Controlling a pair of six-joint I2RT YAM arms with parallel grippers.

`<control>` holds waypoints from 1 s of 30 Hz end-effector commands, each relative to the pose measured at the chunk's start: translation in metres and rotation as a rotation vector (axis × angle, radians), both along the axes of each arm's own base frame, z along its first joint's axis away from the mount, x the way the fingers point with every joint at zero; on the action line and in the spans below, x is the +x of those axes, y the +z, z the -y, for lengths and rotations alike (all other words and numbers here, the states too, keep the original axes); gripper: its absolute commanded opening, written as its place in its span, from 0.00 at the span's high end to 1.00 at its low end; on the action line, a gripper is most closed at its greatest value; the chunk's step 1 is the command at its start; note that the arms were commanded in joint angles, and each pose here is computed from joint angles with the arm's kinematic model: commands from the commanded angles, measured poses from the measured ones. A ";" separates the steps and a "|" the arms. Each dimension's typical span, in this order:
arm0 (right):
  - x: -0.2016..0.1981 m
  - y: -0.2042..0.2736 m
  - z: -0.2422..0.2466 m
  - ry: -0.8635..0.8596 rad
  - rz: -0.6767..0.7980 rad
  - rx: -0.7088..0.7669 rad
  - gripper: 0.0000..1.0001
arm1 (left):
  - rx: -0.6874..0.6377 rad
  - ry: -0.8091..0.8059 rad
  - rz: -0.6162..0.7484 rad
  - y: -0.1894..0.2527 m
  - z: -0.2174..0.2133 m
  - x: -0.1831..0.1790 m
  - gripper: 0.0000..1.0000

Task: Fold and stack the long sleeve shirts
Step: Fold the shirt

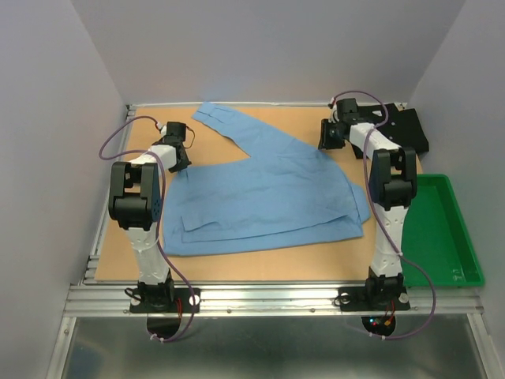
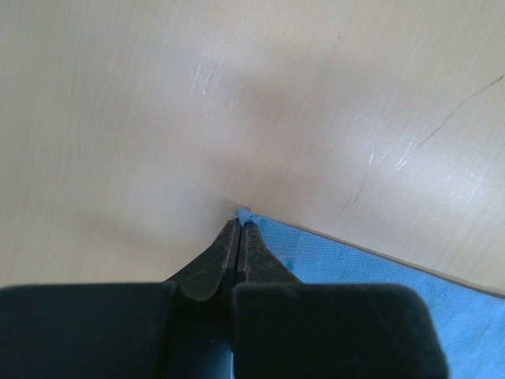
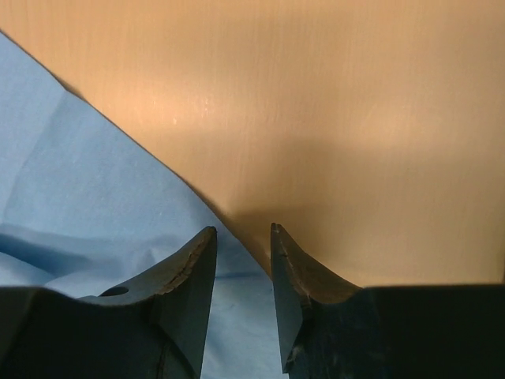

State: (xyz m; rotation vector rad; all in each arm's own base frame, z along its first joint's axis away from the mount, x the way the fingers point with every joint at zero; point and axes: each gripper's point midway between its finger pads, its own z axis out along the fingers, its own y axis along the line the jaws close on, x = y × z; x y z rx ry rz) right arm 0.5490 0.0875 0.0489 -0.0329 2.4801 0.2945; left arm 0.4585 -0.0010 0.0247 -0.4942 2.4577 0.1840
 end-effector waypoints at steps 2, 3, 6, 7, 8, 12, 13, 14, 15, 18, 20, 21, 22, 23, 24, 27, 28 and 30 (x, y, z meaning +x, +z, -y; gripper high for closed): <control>0.017 0.019 -0.013 0.068 0.066 0.048 0.60 | 0.008 -0.002 -0.131 -0.026 0.002 -0.030 0.98; 0.016 0.016 -0.012 0.070 0.060 0.050 0.59 | 0.008 -0.002 -0.129 -0.026 0.002 -0.029 0.98; 0.012 0.007 -0.016 0.096 0.042 0.057 0.55 | 0.010 -0.003 -0.129 -0.026 0.002 -0.029 0.98; 0.011 0.006 -0.017 0.101 0.038 0.057 0.55 | 0.012 -0.002 -0.131 -0.026 0.001 -0.029 0.98; 0.009 0.003 -0.017 0.109 0.034 0.057 0.54 | 0.012 0.000 -0.132 -0.027 0.001 -0.030 0.98; 0.002 -0.002 -0.023 0.145 0.020 0.064 0.53 | 0.016 0.006 -0.134 -0.028 0.000 -0.030 0.98; 0.000 -0.006 -0.024 0.156 0.016 0.056 0.53 | 0.017 0.004 -0.135 -0.028 0.001 -0.030 0.98; -0.001 -0.008 -0.026 0.162 0.011 0.046 0.52 | 0.015 0.006 -0.138 -0.029 0.000 -0.031 0.98; -0.002 -0.009 -0.027 0.163 0.008 0.045 0.52 | 0.015 0.006 -0.138 -0.029 0.000 -0.031 0.98; -0.007 -0.019 -0.029 0.191 -0.001 -0.006 0.53 | 0.012 0.005 -0.138 -0.030 0.001 -0.030 0.99; -0.010 -0.024 -0.030 0.199 -0.007 -0.040 0.54 | 0.010 0.003 -0.141 -0.031 0.001 -0.031 0.99; -0.012 -0.028 -0.028 0.197 -0.015 -0.060 0.54 | 0.010 0.003 -0.143 -0.031 0.001 -0.031 0.99; -0.013 -0.029 -0.029 0.202 -0.015 -0.070 0.54 | 0.010 0.002 -0.142 -0.031 0.002 -0.031 0.99; -0.014 -0.029 -0.033 0.219 -0.013 -0.084 0.54 | 0.011 0.000 -0.142 -0.031 0.002 -0.031 0.99; -0.016 -0.031 -0.033 0.223 -0.017 -0.095 0.55 | 0.011 0.000 -0.142 -0.031 0.002 -0.031 0.99; -0.016 -0.036 -0.030 0.219 -0.023 -0.137 0.59 | 0.012 0.005 -0.143 -0.031 0.001 -0.032 0.99; -0.016 -0.038 -0.028 0.212 -0.026 -0.147 0.68 | 0.014 0.004 -0.144 -0.032 0.001 -0.032 0.99; -0.015 -0.037 -0.027 0.208 -0.022 -0.158 0.74 | 0.017 0.005 -0.144 -0.031 0.000 -0.033 0.99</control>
